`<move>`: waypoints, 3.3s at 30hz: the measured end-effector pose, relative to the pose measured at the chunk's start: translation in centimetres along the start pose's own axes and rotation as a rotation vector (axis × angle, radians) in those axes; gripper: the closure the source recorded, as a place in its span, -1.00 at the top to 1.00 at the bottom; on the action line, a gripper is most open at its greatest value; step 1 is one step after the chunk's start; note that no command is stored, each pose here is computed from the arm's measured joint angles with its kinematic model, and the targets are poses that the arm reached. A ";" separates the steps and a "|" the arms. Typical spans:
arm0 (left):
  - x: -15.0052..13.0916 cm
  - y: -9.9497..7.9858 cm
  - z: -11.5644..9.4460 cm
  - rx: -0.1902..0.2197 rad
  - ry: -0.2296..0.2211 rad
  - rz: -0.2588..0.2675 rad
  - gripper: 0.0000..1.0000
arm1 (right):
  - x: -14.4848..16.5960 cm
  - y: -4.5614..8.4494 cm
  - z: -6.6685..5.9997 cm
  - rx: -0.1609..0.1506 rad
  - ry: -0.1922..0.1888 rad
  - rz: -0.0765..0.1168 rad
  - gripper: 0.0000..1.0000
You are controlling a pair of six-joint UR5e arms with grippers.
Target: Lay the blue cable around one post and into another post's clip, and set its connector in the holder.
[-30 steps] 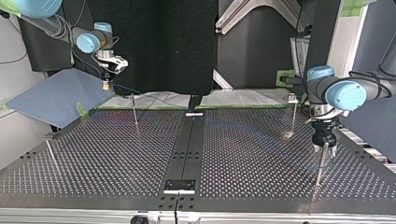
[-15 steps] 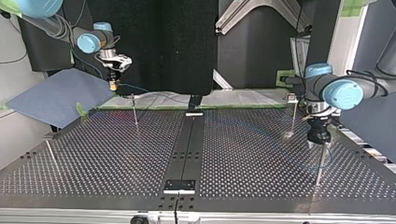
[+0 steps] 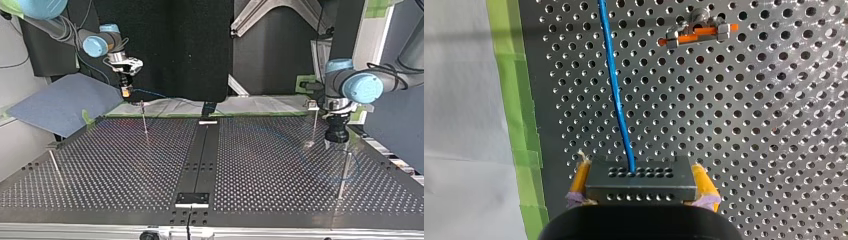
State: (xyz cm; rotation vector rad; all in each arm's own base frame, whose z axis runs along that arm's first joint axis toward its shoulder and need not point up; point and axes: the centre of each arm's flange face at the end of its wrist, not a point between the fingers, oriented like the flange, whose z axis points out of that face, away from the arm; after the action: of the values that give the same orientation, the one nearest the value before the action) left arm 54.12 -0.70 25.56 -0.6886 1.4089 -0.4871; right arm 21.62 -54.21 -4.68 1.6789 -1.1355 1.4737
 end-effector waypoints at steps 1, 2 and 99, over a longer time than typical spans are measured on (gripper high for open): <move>0.3 0.2 -0.2 0.004 0.004 -0.009 0.98 | 0.0 0.0 0.0 0.000 0.000 0.000 -1.00; 0.4 0.3 -0.4 0.005 0.005 -0.016 0.98 | 0.0 0.0 0.0 0.001 0.000 0.000 -1.00; -16.5 -25.9 -15.7 -0.164 -0.187 0.580 0.98 | 0.2 -0.5 0.3 0.011 -0.013 0.006 -1.00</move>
State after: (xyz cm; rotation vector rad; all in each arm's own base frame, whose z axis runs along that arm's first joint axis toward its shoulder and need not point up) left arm 38.93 -10.28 55.04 -0.4111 1.4010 0.1470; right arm 22.24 -54.31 -4.55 1.6963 -1.1427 1.4771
